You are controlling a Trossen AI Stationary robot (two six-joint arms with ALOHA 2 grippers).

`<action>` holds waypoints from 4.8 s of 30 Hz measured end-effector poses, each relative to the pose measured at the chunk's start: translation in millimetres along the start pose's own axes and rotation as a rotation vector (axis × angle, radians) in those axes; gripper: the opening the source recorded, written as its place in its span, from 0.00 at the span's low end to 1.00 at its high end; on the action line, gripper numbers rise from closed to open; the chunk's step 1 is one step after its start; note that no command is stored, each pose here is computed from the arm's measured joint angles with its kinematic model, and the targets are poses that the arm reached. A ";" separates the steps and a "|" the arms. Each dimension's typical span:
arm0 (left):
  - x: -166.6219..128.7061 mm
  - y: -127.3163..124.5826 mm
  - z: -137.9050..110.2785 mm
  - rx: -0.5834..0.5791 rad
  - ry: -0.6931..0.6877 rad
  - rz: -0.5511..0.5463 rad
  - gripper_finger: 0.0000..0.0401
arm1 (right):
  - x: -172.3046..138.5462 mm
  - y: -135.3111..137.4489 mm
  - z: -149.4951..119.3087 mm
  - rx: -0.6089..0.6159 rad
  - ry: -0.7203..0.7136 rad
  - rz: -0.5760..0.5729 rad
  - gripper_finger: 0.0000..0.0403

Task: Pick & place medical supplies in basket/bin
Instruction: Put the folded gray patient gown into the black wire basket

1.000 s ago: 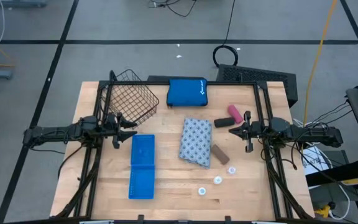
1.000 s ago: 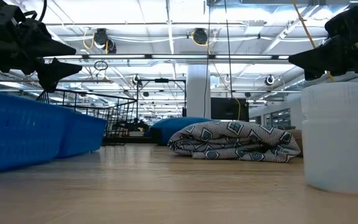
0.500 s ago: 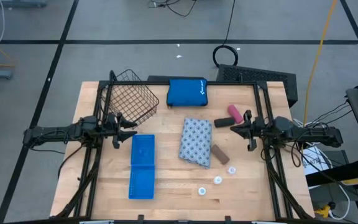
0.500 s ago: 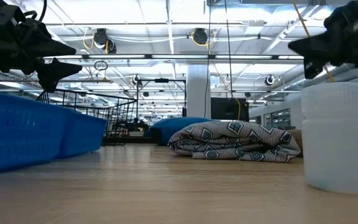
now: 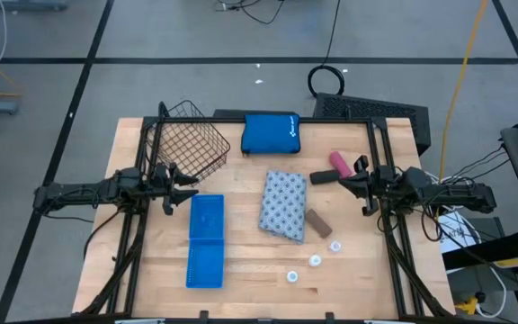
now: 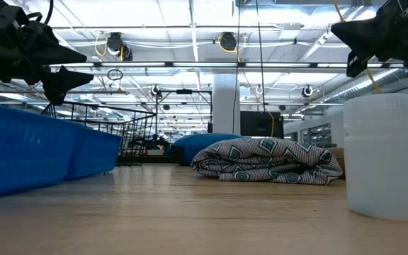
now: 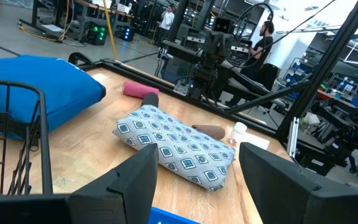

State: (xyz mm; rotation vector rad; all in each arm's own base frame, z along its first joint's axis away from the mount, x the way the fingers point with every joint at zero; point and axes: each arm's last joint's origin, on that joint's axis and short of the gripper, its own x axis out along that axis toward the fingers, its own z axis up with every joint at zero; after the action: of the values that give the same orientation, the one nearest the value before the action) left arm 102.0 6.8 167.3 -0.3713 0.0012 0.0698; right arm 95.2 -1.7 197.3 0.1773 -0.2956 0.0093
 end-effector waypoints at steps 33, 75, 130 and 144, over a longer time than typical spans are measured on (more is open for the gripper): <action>0.0 0.0 0.0 0.000 0.000 0.000 0.58 | 52.8 1.4 -54.2 0.375 0.378 -0.118 0.67; 0.0 0.0 0.0 0.000 0.000 0.000 0.58 | 141.9 -30.9 -145.7 0.774 0.702 -0.488 0.68; 0.0 0.0 -0.1 0.000 0.001 0.000 0.58 | 159.1 -35.7 -0.5 0.101 0.206 0.077 0.04; -0.2 -2.1 5.4 0.000 -0.056 -0.022 0.58 | 151.6 -40.7 14.2 0.070 0.193 0.045 0.04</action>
State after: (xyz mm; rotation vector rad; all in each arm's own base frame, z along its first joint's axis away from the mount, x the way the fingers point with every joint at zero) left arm 101.9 6.8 173.1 -0.3696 -0.0578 0.0587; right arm 237.5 -46.8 247.7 0.2371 -0.1065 0.0808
